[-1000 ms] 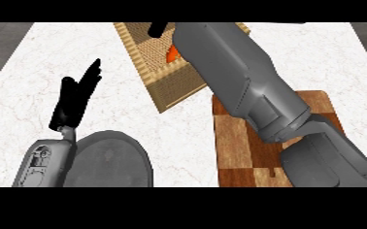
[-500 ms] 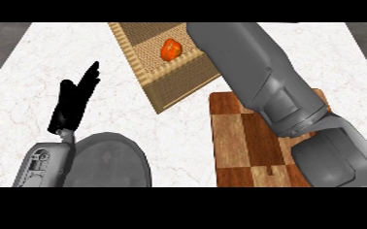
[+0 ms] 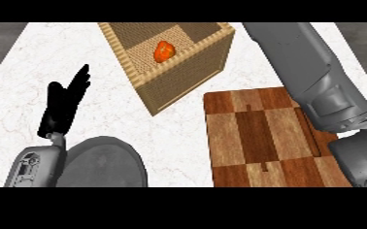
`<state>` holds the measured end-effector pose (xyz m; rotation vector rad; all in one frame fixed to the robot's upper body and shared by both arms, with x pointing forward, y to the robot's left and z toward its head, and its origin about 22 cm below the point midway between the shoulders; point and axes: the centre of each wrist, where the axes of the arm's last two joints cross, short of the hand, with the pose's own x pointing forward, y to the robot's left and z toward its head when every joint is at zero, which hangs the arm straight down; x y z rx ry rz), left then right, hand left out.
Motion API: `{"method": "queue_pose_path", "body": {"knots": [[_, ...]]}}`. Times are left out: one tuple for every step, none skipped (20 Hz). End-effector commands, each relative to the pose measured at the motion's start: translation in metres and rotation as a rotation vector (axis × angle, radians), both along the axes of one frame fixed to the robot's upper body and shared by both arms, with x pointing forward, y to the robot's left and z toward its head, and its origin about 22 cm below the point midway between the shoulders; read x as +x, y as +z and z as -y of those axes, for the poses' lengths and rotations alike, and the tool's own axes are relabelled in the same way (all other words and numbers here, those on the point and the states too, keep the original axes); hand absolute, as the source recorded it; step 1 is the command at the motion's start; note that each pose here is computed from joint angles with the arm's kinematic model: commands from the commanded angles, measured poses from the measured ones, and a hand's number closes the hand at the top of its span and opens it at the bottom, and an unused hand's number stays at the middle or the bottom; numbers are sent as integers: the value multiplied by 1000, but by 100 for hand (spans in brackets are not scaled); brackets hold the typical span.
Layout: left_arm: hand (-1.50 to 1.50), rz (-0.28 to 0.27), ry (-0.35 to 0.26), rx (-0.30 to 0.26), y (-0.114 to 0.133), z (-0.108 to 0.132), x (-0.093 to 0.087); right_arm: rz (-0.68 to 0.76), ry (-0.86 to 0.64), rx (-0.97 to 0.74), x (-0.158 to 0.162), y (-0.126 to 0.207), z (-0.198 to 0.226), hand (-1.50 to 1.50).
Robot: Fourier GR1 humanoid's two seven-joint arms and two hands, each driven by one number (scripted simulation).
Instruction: Pick the squash from the cutting board and place it in the basket
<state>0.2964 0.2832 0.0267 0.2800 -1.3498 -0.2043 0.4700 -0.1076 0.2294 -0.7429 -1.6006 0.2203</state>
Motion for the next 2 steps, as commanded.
{"method": "queue_pose_path", "body": {"knots": [[0,-14,25,-9,-2,11,-2,4,-1,17,-1,1,63,-150],[0,-10,2,-14,-9,2,-9,-12,4,45,-4,-1,72,-150]]}}
